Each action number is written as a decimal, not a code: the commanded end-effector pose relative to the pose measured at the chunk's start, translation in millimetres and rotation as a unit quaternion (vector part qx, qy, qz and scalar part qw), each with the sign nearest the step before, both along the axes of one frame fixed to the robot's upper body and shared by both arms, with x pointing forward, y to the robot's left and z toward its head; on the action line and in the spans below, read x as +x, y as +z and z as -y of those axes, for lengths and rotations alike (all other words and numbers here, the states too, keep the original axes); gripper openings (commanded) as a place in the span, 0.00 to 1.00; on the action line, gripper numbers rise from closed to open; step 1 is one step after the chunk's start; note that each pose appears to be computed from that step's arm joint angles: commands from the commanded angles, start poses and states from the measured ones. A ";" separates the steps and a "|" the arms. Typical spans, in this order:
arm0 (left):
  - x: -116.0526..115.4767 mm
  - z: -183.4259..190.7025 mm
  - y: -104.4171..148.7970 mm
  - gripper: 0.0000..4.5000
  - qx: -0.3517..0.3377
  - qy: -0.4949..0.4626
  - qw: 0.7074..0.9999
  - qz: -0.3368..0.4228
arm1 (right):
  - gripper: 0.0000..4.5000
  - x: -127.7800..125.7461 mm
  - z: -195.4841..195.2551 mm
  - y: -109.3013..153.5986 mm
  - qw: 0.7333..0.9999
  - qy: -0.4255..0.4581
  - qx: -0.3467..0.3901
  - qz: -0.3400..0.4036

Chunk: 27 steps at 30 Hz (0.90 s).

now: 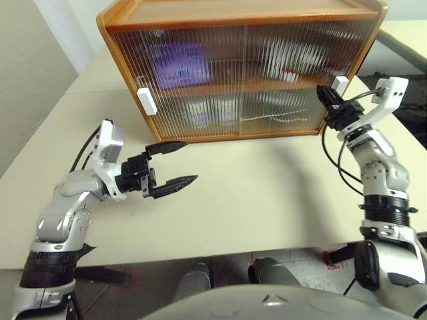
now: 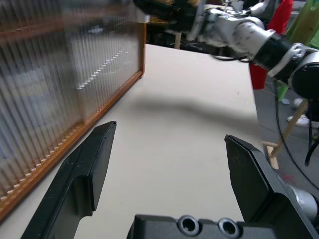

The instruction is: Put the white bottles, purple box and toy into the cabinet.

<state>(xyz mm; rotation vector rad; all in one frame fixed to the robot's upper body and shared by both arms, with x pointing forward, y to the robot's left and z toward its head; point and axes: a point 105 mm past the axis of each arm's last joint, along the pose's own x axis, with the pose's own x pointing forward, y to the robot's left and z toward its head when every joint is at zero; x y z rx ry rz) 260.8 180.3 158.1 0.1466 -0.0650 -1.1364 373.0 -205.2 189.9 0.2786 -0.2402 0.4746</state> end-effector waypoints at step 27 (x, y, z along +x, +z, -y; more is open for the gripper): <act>28.2 -260.9 -25.8 1.00 0.031 0.638 0.769 -0.034 | 1.00 -33.5 172.8 -49.7 0.987 -0.155 -0.026 -0.044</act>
